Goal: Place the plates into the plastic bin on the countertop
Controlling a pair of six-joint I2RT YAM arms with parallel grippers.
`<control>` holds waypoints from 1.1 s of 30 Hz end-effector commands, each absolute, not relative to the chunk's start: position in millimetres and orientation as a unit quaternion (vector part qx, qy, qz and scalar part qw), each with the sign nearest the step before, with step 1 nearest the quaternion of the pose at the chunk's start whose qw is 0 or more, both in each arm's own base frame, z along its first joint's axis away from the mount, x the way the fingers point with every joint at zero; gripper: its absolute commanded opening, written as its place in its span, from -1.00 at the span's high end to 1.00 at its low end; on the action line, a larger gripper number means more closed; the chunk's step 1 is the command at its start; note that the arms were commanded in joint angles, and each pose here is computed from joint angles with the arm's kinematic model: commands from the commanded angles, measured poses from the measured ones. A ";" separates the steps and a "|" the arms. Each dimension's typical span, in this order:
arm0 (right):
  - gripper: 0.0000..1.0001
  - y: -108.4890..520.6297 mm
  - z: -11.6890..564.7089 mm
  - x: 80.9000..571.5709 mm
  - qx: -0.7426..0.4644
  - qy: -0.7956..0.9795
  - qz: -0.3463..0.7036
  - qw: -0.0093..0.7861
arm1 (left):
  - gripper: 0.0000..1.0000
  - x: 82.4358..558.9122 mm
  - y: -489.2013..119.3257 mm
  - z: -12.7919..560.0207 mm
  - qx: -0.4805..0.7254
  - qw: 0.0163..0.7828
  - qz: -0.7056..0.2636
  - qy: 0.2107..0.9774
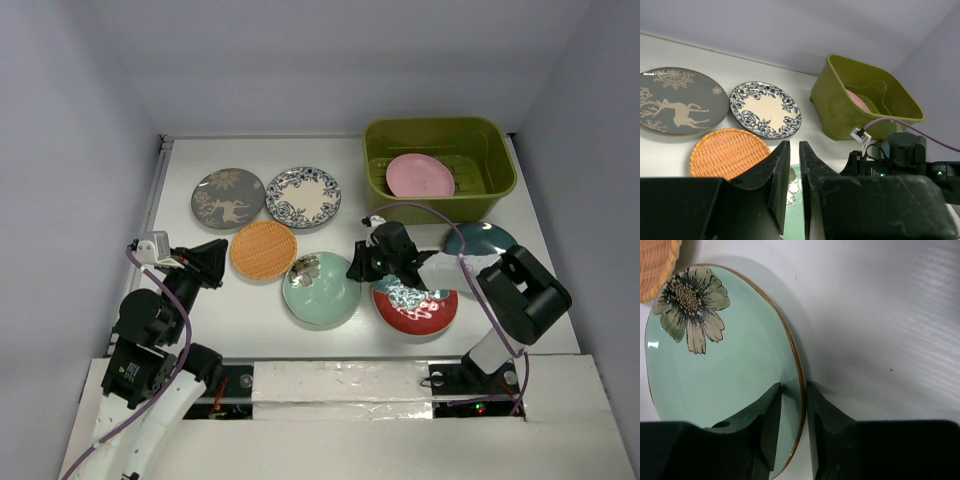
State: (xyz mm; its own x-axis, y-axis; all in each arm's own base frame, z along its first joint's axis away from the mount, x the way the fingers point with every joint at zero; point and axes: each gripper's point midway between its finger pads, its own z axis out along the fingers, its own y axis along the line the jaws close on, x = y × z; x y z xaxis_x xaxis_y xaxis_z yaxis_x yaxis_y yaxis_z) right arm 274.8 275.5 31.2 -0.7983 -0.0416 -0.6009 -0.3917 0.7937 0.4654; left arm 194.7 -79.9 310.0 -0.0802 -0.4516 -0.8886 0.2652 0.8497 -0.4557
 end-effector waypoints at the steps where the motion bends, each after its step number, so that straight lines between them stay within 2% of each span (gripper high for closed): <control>1: 0.38 288.1 38.9 266.1 -0.125 0.886 0.336 0.295 | 0.77 194.8 -80.2 319.3 -0.066 0.686 -0.271 0.672; 4: 0.63 293.2 39.5 259.1 -0.128 0.880 0.357 0.284 | 0.75 195.0 -80.6 319.4 -0.065 0.686 -0.271 0.672; 6: 0.56 297.2 35.4 249.5 -0.138 0.880 0.367 0.268 | 0.75 195.4 -80.5 318.7 -0.066 0.685 -0.270 0.673; 7: 0.35 297.8 34.1 247.9 -0.140 0.880 0.370 0.264 | 0.73 195.1 -80.3 319.0 -0.066 0.685 -0.271 0.673; 9: 0.12 300.0 29.4 242.9 -0.145 0.878 0.379 0.253 | 0.73 195.1 -80.3 319.0 -0.065 0.686 -0.270 0.673; 12: 0.10 302.5 24.6 241.3 -0.147 0.879 0.383 0.243 | 0.71 195.1 -79.5 318.9 -0.067 0.686 -0.269 0.673; 14: 0.25 304.9 21.4 238.1 -0.151 0.880 0.383 0.237 | 0.70 195.0 -78.8 319.6 -0.069 0.687 -0.269 0.671; 15: 0.45 305.6 21.6 238.8 -0.150 0.880 0.384 0.237 | 0.70 195.1 -78.6 319.2 -0.069 0.687 -0.268 0.672; 18: 0.82 304.0 22.3 240.9 -0.144 0.882 0.379 0.241 | 0.69 195.0 -78.3 319.9 -0.070 0.687 -0.268 0.671; 19: 1.00 302.0 21.4 239.9 -0.142 0.883 0.376 0.242 | 0.69 195.1 -78.0 319.9 -0.071 0.688 -0.268 0.671; 26: 1.00 302.2 75.9 236.3 -0.150 0.854 0.409 0.284 | 0.68 195.1 -78.0 319.5 -0.071 0.687 -0.267 0.672; 33: 1.00 306.6 187.8 232.3 -0.151 0.784 0.481 0.363 | 0.68 195.5 -76.1 319.9 -0.074 0.689 -0.265 0.671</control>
